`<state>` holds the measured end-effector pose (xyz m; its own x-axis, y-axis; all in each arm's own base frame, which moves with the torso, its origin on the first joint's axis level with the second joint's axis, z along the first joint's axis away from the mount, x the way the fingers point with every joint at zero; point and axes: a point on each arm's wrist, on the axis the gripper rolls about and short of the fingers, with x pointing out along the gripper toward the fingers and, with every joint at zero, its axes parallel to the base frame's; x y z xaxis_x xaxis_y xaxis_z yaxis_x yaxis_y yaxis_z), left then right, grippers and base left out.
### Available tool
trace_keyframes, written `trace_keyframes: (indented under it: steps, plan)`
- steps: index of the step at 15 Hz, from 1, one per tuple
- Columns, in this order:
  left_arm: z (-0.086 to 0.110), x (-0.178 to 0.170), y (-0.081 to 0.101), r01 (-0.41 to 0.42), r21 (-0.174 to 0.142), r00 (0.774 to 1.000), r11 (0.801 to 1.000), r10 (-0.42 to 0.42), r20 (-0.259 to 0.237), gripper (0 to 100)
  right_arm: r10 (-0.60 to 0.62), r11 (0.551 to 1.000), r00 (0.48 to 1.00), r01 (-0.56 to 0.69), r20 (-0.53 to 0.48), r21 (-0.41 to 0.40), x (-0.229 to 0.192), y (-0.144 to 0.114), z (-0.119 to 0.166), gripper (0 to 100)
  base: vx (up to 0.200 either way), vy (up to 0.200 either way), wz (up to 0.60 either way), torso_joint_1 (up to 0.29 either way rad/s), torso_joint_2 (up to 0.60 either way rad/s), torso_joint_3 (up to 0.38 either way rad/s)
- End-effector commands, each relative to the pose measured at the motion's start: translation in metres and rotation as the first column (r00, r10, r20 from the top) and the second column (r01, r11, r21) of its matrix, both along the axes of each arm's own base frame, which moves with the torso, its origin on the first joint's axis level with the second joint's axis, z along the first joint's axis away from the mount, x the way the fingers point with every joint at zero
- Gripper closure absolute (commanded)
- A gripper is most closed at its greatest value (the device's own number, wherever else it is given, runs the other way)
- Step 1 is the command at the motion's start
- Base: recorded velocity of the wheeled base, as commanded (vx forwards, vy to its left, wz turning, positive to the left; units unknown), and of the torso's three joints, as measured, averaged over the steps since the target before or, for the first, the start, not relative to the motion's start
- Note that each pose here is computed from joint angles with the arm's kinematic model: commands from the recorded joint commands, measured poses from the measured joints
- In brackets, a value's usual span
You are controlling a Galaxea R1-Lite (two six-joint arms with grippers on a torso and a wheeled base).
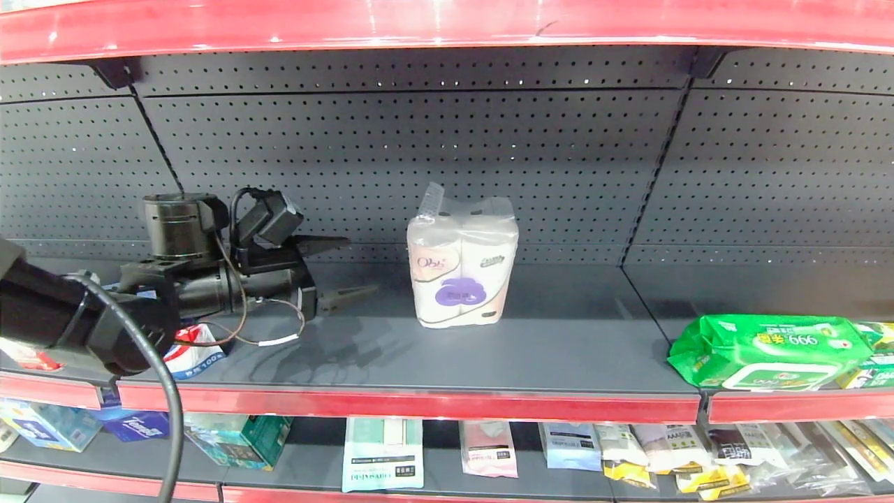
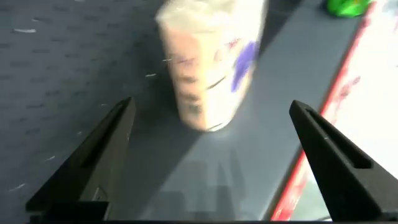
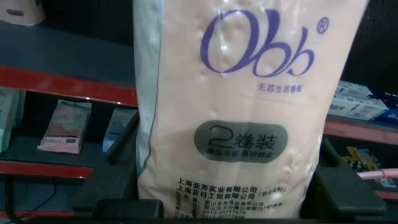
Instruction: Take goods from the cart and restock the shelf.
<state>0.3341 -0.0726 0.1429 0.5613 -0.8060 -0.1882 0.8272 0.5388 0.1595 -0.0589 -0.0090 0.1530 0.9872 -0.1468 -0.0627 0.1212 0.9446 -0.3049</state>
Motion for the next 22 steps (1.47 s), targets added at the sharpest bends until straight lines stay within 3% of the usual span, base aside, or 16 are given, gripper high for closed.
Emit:
trace_keyframes:
  steps: [1,3,9,12,16,22]
  plan:
    - [-0.013,0.013,-0.012,0.032,-0.013,0.999,0.999,-0.032,-0.043,0,0.0,1.0,1.0,0.0,-0.003,-0.001,0.0,0.0,0.0,100,0.0,0.0,0.0,0.0,0.0,0.0]
    - [-0.016,0.02,-0.014,0.07,-0.024,0.996,0.997,-0.071,-0.044,0,0.0,1.0,1.0,0.0,-0.01,-0.003,0.001,0.0,-0.002,100,0.0,0.0,0.0,0.0,0.0,0.0]
    - [-0.026,0.037,-0.016,0.068,-0.021,0.997,0.997,-0.069,-0.035,0,0.001,1.0,1.0,-0.002,-0.013,-0.023,0.001,0.0,-0.002,100,0.0,0.0,0.0,0.0,0.0,0.0]
    - [-0.033,0.054,-0.022,0.061,-0.022,0.998,0.998,-0.061,0.011,0,0.001,1.0,1.0,-0.002,-0.011,-0.023,0.001,0.0,-0.001,100,0.0,0.0,0.0,0.0,0.0,0.0]
    - [-0.036,0.064,-0.035,0.077,-0.023,0.997,0.997,-0.076,0.025,0,0.001,1.0,1.0,-0.002,-0.011,-0.023,0.001,0.0,-0.001,100,0.0,0.0,0.0,0.0,0.0,0.0]
    - [-0.039,0.076,-0.038,0.074,-0.025,0.996,0.997,-0.073,0.043,0,0.001,1.0,1.0,-0.002,-0.008,-0.024,0.001,0.0,-0.001,100,0.0,0.0,0.0,0.0,0.0,0.0]
